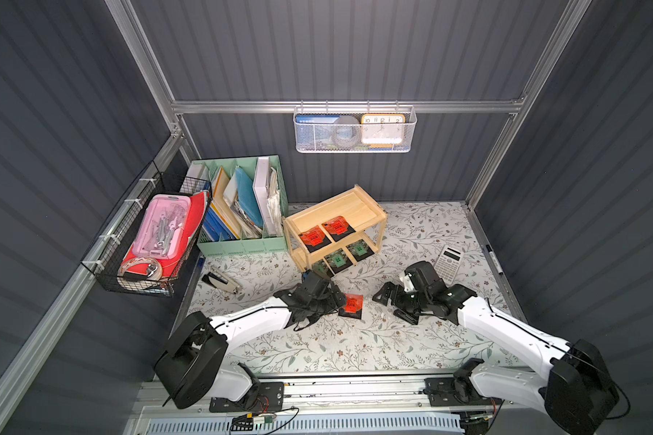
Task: Place the tea bags on the shelf by color
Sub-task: Adjust the tea bag at the center of the board, then pick up the tea bag from the center of the board.
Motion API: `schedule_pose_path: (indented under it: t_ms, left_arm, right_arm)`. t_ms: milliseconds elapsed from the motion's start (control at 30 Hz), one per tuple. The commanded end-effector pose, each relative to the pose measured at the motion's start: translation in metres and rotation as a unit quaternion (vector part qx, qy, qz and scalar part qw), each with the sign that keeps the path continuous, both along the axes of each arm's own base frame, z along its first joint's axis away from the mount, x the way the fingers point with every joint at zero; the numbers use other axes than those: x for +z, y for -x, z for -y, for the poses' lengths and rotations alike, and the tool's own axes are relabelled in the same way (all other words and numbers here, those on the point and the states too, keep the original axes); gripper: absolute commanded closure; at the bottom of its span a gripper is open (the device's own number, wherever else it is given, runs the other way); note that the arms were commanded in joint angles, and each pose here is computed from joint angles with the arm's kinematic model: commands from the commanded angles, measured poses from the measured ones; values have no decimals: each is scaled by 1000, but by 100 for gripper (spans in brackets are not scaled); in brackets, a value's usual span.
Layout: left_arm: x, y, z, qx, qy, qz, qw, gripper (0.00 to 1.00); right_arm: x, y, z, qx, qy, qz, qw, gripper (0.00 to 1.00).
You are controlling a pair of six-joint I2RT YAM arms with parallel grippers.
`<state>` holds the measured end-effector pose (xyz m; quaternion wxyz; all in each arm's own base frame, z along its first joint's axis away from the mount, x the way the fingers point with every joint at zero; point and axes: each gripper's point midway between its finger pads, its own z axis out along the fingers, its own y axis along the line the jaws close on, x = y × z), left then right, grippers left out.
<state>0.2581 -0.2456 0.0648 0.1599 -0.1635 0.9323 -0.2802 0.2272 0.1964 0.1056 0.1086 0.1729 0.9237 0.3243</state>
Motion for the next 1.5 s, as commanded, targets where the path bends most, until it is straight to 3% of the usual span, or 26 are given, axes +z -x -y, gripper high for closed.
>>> schedule_pose_path:
  t_ms: [0, 800, 1267, 1467]
  left_arm:
    - [1, -7, 11, -21, 1, 17, 1000, 7]
    - [-24, -7, 63, -90, 35, -13, 995, 11]
    - [-14, -4, 95, -131, 81, -2, 988, 15]
    - [0, -9, 85, -116, 64, 21, 991, 15]
  right_arm:
    - [-10, 1, 7, -25, -3, -18, 1000, 1]
    - [-25, 3, 7, -1, 24, -56, 998, 12]
    - [-40, 1, 3, -15, 7, -65, 998, 23]
    - [-43, -1, 3, -24, 2, -71, 997, 30]
